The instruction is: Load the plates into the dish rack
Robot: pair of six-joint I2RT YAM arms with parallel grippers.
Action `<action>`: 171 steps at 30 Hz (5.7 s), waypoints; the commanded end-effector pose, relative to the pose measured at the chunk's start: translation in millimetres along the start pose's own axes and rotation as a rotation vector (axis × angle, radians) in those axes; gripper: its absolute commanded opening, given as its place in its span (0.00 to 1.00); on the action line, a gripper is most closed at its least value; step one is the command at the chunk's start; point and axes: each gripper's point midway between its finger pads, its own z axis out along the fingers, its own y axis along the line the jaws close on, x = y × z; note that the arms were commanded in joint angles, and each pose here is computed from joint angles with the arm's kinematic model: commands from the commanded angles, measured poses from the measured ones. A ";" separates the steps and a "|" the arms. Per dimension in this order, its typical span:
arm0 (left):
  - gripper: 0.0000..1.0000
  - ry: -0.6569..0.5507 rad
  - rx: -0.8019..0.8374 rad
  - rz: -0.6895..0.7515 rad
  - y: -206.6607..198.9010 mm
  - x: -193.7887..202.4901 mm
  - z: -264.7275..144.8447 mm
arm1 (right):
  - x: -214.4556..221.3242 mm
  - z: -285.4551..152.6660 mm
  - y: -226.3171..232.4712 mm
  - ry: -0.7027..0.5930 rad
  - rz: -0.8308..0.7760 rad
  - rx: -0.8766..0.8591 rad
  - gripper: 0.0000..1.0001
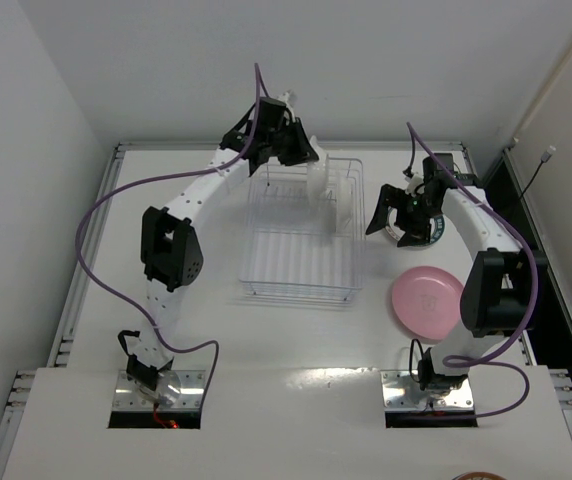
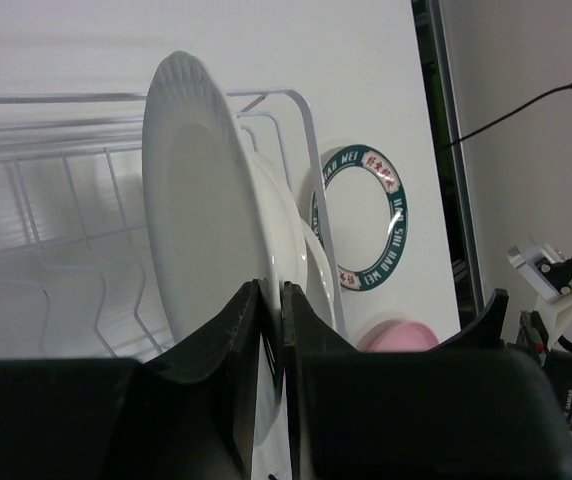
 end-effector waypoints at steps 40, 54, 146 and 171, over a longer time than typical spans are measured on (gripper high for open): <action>0.00 -0.121 0.086 -0.079 -62.5 1.7 -55.9 | -1.9 -4.1 3.9 -0.024 -0.024 -0.024 1.00; 0.00 -0.077 -0.202 0.058 -31.8 25.5 -25.8 | -1.9 -4.1 3.9 -0.024 -0.024 -0.024 1.00; 0.67 -0.009 -0.264 0.235 -28.8 67.2 -117.7 | -57.2 -50.0 6.4 -0.189 -0.032 0.028 1.00; 0.77 -0.090 -0.392 0.197 70.8 66.3 -189.5 | -98.8 -8.5 -214.0 -0.159 0.578 0.243 1.00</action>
